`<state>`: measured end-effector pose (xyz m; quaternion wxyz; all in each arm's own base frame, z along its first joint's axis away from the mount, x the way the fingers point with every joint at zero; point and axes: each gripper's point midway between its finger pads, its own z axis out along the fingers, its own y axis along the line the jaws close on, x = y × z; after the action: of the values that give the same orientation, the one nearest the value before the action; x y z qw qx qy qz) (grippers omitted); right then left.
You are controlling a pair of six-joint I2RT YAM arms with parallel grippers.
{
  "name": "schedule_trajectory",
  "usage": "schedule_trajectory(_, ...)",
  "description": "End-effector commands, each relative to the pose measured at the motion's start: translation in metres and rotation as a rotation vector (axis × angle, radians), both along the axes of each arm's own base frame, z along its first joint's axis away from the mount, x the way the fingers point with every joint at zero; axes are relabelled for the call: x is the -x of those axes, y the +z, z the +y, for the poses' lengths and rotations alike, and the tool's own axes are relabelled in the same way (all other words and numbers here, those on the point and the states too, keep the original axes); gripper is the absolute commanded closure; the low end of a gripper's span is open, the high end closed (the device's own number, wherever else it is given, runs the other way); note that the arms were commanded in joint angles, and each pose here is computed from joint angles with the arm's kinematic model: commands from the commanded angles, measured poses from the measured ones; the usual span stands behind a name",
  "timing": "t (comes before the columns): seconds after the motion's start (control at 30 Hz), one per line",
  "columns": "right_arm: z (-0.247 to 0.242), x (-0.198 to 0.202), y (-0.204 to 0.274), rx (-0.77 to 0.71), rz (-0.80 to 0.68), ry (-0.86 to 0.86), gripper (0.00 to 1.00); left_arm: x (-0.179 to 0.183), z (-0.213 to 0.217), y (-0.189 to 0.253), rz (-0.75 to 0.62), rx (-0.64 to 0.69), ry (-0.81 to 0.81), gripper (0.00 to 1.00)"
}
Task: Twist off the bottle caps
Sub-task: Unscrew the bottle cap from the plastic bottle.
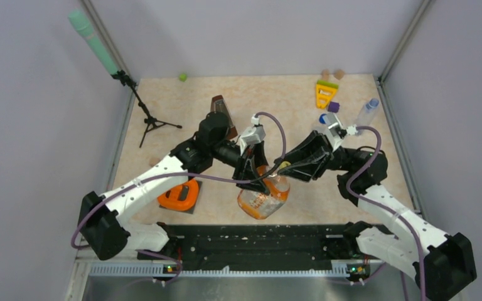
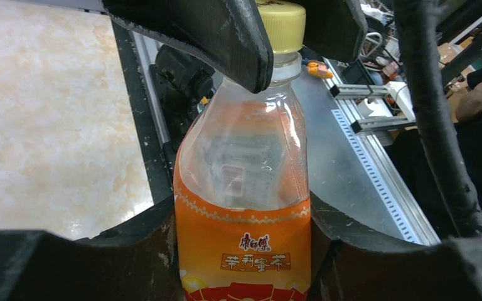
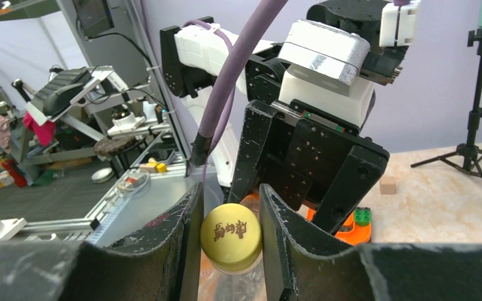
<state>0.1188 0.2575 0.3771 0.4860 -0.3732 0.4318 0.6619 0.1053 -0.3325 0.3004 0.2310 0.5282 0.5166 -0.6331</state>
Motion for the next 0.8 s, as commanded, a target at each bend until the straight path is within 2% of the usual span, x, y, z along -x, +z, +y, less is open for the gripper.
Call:
schedule_trajectory(0.0,-0.018,0.012,0.033,-0.149,-0.182,-0.018,0.98,0.031,0.026,0.023,-0.008,0.099,-0.239,1.0)
schedule_trajectory(0.3,-0.017,0.012,0.037,-0.168,-0.196,0.0,0.97,0.037,0.027,0.029,-0.023,0.124,-0.3,1.0)
schedule_trajectory(0.47,-0.017,0.007,0.036,-0.171,-0.186,-0.025,0.97,0.028,0.018,0.021,0.002,0.084,-0.232,1.0)
schedule_trajectory(0.77,-0.023,0.025,0.039,-0.199,-0.242,0.026,0.96,0.036,0.024,0.026,-0.007,0.113,-0.305,1.0)
